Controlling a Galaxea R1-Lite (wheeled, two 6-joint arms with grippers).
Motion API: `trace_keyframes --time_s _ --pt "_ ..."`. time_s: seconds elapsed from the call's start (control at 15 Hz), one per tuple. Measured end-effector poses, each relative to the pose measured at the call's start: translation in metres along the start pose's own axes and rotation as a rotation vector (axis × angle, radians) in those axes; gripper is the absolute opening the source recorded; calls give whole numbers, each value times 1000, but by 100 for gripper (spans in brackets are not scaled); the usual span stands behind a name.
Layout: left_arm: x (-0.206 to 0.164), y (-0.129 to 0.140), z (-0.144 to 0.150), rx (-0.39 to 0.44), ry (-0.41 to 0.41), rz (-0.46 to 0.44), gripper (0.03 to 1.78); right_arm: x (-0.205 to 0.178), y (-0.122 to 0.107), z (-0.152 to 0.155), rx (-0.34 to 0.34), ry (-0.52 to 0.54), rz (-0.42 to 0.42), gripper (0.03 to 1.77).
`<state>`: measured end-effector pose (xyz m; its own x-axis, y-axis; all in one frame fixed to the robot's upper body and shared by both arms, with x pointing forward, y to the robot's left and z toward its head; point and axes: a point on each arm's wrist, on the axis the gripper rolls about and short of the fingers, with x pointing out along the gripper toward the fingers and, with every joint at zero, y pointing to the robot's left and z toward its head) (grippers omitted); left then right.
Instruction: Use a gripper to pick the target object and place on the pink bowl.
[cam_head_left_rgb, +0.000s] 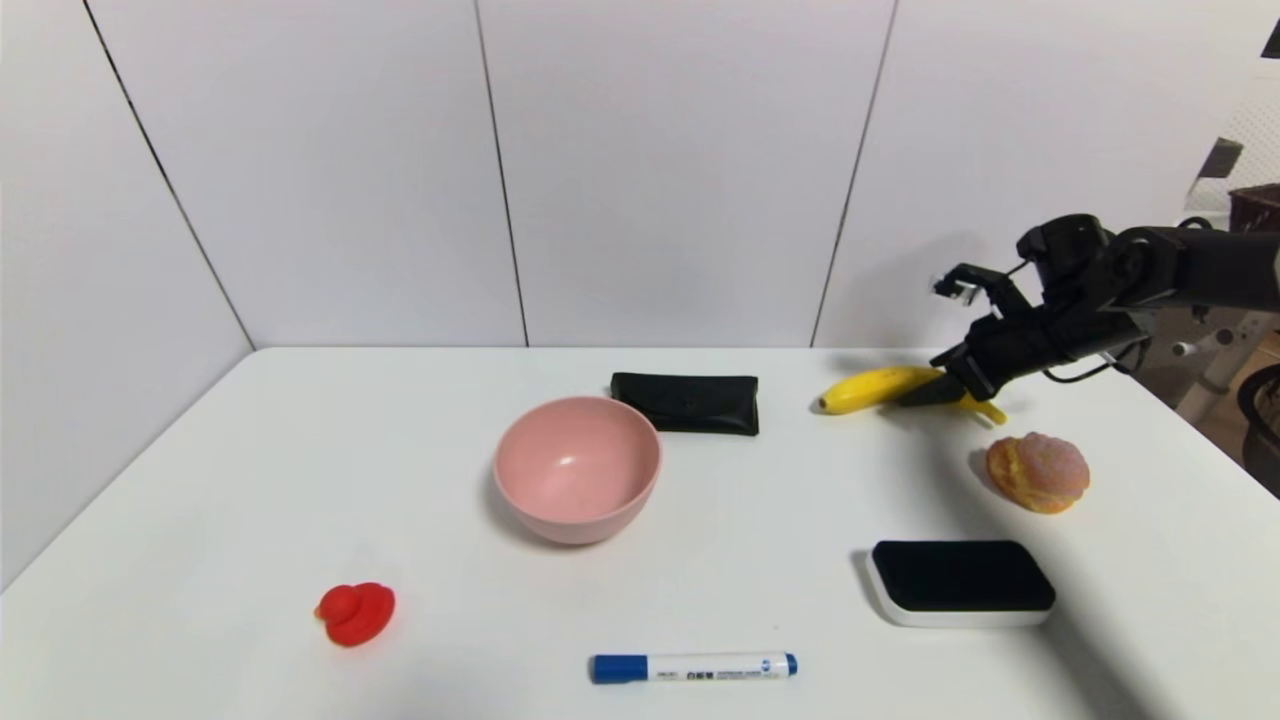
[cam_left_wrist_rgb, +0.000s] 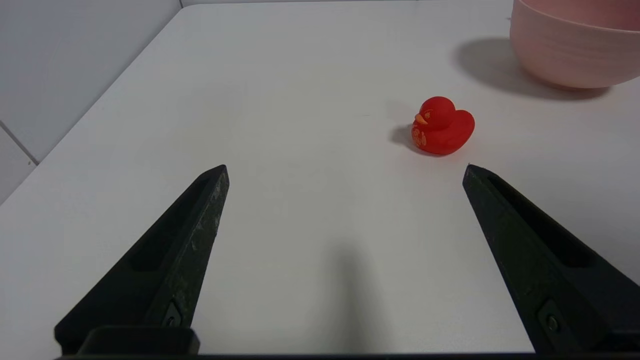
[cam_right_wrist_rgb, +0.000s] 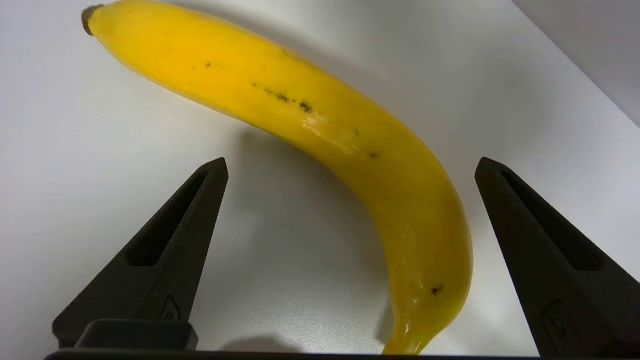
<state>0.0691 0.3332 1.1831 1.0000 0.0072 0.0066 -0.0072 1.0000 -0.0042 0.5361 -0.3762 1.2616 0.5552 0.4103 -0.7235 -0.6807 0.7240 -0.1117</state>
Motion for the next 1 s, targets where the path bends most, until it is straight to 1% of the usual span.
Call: trace_keyframes --time_s 0.4,0.67,0.87,1.0 --pt "0 0 0 0 0 0 169 15 -1 -8 -66 21 24 171" --pt "0 0 0 0 0 0 169 22 0 -9 -73 27 40 171" --pt "0 0 0 0 0 0 169 23 1 -9 -78 28 42 125" --pt "0 0 0 0 0 0 169 23 1 -9 -77 31 39 98"
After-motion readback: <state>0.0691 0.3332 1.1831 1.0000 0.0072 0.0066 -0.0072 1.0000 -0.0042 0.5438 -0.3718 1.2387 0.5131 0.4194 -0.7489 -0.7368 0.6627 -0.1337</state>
